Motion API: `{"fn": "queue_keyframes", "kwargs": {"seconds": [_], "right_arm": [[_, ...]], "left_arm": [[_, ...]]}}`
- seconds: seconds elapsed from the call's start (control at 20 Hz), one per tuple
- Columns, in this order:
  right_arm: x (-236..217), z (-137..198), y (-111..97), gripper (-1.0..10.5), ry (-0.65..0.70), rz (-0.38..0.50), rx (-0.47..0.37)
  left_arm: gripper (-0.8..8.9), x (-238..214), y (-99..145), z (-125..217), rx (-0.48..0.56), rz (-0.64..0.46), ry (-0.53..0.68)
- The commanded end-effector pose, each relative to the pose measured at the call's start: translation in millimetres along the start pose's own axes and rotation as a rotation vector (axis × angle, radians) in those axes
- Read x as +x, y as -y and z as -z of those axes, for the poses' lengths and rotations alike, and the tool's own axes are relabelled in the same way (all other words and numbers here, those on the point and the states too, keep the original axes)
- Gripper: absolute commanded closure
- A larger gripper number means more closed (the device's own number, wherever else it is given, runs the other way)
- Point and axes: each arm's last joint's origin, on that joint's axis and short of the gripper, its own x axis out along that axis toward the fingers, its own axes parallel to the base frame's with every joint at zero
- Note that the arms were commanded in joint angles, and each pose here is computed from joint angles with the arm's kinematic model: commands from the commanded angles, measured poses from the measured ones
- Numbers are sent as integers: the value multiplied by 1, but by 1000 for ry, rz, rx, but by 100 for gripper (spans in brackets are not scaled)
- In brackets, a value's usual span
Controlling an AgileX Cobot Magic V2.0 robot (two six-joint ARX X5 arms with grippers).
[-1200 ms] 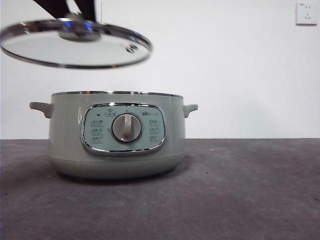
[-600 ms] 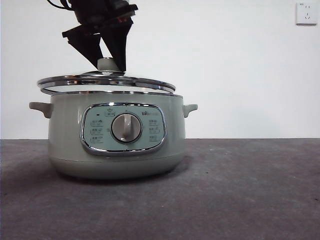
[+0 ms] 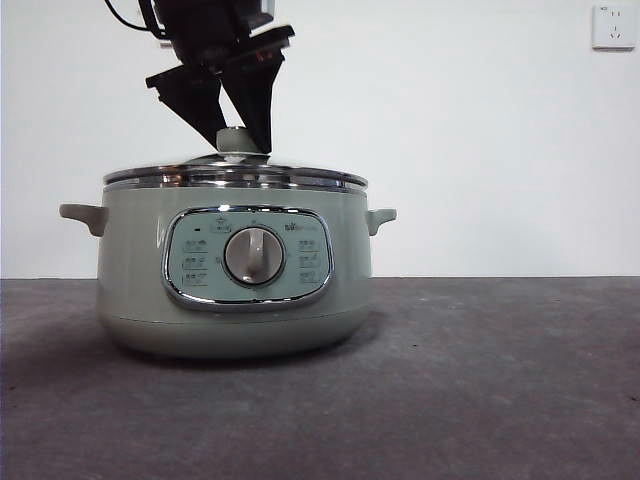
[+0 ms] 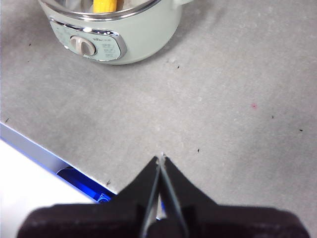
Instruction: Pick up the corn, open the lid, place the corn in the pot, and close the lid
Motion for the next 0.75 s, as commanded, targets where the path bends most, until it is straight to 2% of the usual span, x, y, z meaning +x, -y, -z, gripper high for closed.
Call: {"fn": "queue_keyframes", "kwargs": {"seconds": [0.05,0.35,0.4,0.45,0.55,0.6,0.75], "right_arm": [[2,1,0,958,-4,4,10],[3,1,0,958,-2,8,8],[3,1,0,958,-3,10,5],[3,1,0,958,-2,14,5],[3,1,0,958,-1,21,4],[3,1,0,958,1,28,1],[3,1,0,958,2,34,1]], "left_arm": [[826,22,2,2,-5,20,-57],[807,22,2,3,-3,28,-60],[758,22,2,2,-5,28,-58],[604,21,2,2,-13,27,-53],[219,16,2,1,-12,25,-31],[120,12,2,0,-12,19,-15],[115,-10,3,0,-7,14,43]]}}
